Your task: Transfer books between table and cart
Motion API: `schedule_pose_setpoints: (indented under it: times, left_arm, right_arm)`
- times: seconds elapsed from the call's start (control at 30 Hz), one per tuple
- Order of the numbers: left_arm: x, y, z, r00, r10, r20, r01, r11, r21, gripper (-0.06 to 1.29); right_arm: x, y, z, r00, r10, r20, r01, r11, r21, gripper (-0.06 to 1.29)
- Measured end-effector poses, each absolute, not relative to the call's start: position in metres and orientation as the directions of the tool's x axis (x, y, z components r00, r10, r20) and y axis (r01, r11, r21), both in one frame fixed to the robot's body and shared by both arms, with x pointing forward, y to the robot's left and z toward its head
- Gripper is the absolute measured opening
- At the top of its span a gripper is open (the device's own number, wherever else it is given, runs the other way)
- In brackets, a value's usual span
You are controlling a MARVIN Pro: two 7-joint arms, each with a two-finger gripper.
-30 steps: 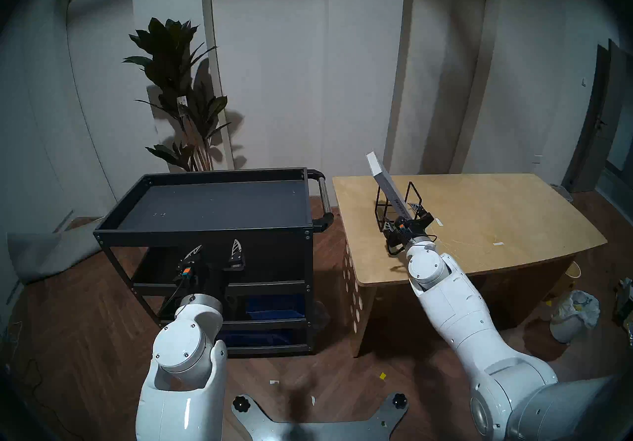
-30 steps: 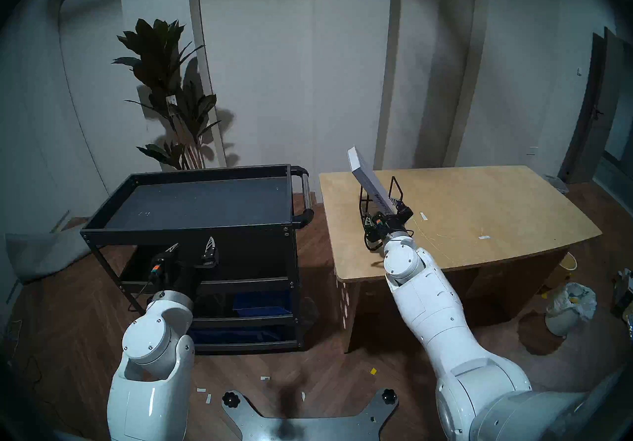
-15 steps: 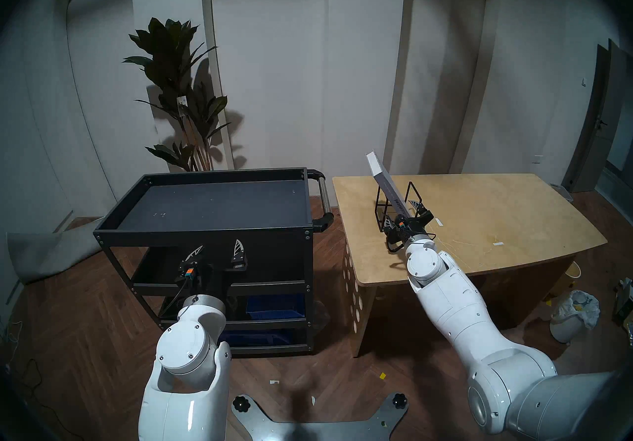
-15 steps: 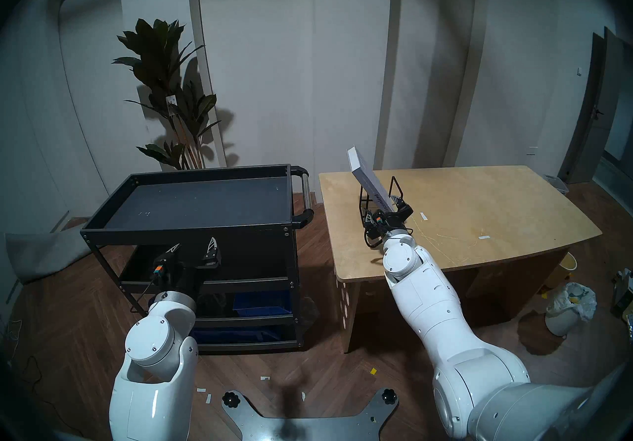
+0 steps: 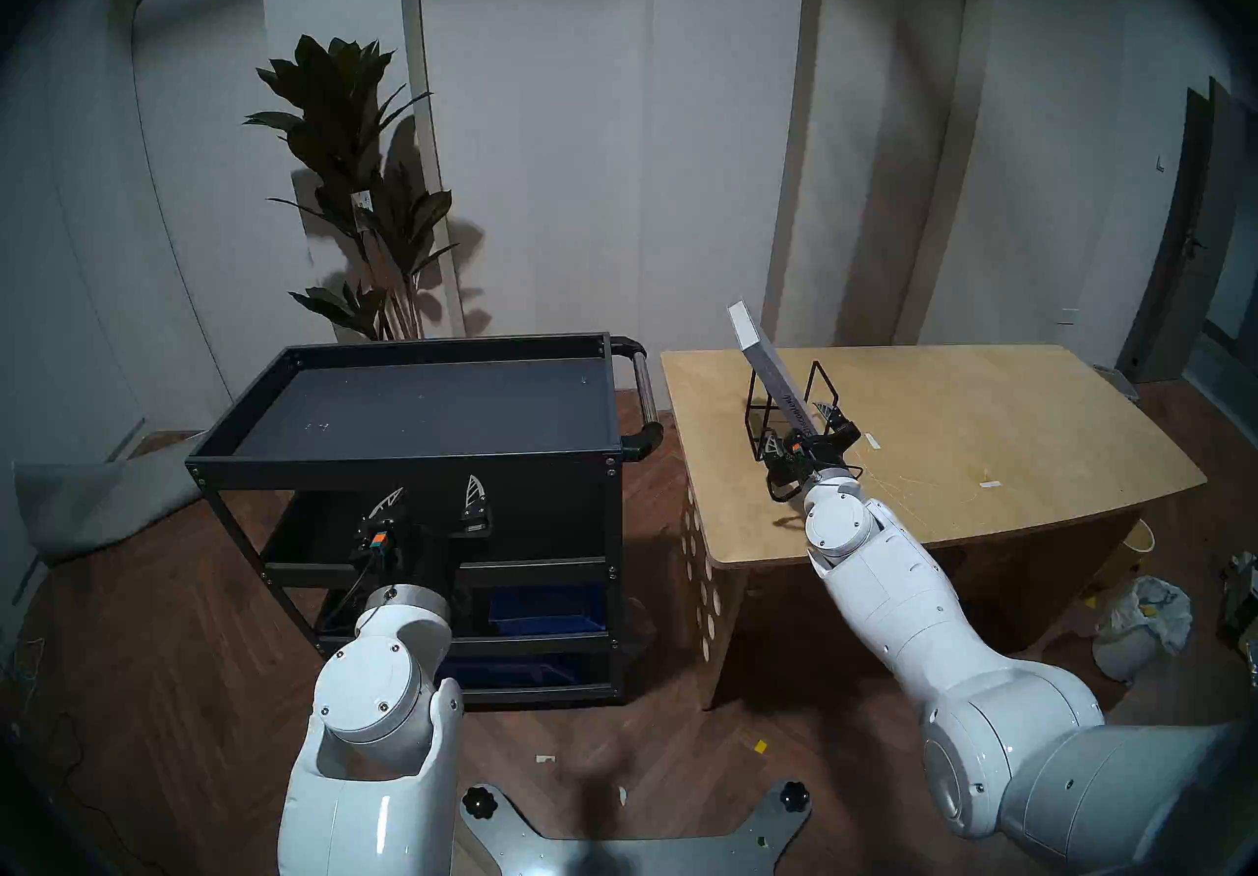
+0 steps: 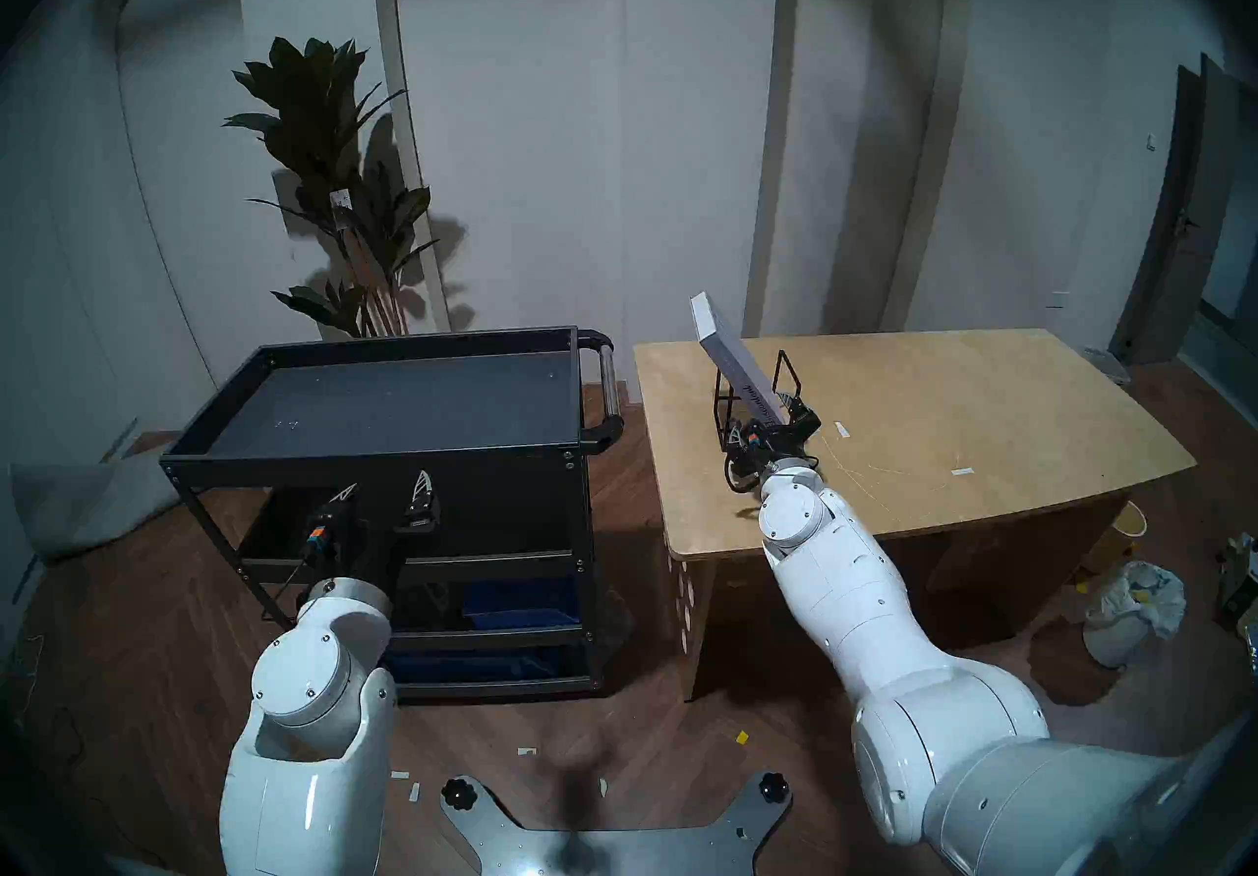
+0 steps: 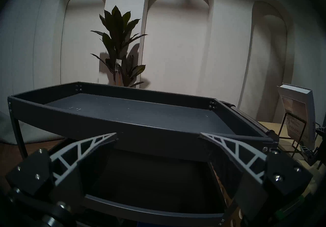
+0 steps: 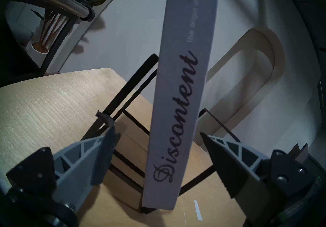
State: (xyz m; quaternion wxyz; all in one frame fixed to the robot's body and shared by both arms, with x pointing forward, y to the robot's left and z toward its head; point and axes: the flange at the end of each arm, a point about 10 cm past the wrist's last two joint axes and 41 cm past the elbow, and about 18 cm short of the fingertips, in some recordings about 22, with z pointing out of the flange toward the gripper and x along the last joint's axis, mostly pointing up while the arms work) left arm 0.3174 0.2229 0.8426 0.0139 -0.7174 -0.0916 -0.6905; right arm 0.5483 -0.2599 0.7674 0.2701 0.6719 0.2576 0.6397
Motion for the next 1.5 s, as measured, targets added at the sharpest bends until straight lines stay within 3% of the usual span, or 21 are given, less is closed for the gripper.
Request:
schedule_pose_setpoints:
  times: [1.5]
  left_arm:
    - [0.318, 0.228, 0.845, 0.021, 0.103, 0.994, 0.181, -0.979, 0.098, 1.24]
  right_arm:
    - [0.572, -0.249, 0.762, 0.029, 0.667, 0.744, -0.056, -0.742, 0.668, 1.19]
